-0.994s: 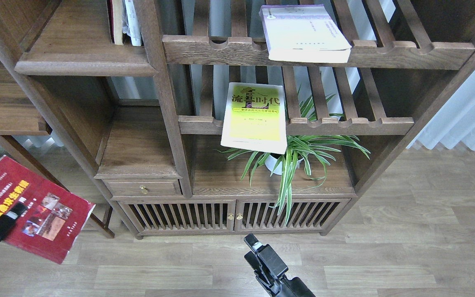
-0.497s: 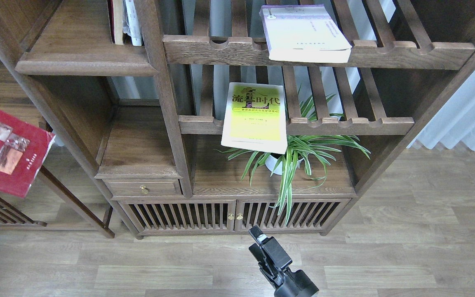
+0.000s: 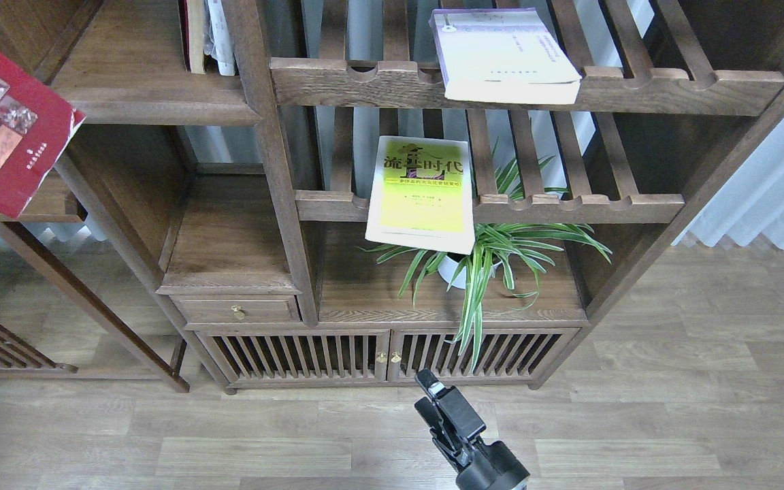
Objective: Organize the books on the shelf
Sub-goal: 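Raise the red book with the left gripper to the top shelf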
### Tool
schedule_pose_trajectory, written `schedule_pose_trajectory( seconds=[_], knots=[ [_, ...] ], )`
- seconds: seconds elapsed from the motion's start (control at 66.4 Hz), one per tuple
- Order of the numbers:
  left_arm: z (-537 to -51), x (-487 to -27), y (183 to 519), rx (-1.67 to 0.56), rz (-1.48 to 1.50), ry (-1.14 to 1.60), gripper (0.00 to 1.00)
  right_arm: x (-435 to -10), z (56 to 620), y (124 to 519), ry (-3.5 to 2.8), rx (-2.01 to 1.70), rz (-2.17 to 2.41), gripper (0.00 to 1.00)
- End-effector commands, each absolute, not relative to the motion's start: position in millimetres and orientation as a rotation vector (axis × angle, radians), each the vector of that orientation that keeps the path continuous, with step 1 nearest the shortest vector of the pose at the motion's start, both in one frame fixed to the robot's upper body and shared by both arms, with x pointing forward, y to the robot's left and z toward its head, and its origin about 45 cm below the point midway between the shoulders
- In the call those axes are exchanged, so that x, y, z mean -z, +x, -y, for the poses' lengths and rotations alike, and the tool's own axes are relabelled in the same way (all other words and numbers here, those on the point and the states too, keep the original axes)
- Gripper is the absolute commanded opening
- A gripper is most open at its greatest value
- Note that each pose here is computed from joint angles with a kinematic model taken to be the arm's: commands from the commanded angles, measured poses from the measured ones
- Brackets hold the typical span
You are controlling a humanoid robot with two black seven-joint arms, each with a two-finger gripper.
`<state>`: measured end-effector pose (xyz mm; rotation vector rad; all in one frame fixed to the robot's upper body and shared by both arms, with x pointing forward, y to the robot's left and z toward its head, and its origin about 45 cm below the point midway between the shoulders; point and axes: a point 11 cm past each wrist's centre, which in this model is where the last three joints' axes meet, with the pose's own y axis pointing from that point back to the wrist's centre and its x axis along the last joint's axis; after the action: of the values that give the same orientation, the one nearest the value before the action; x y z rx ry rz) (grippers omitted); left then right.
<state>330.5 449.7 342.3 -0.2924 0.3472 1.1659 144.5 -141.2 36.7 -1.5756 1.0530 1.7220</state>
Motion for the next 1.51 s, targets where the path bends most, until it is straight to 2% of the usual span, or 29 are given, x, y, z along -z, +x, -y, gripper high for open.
schedule_pose_trajectory(
  seconds=[0.0, 0.376, 0.738, 1.024, 1.175, 1.491],
  knots=[
    [-442.3, -353.7, 341.0, -1.149, -0.304, -0.278, 0.04, -37.1, 141.3, 144.8, -1.574, -1.721, -1.052, 0.99],
    [-433.4, -396.3, 375.0, -1.143, -0.170, -0.212, 0.04, -37.1, 141.3, 144.8, -1.574, -1.721, -1.052, 0.99],
    [-401.5, -431.8, 421.6, -1.130, -0.036, -0.125, 0.04, -37.5, 141.0, 145.0, -1.576, -1.720, -1.050, 0.99],
    [-366.2, -434.2, 453.4, -1.110, -0.013, -0.094, 0.04, -37.5, 141.0, 145.0, -1.576, -1.720, -1.050, 0.99],
    [-347.5, -452.0, 476.1, -1.117, 0.023, -0.073, 0.03, -37.5, 141.1, 145.0, -1.574, -1.720, -1.050, 0.99],
    [-347.1, -453.6, 493.9, -1.161, 0.033, 0.019, 0.03, -38.0, 142.6, 146.4, -1.572, -1.713, -1.053, 0.99]
  ],
)
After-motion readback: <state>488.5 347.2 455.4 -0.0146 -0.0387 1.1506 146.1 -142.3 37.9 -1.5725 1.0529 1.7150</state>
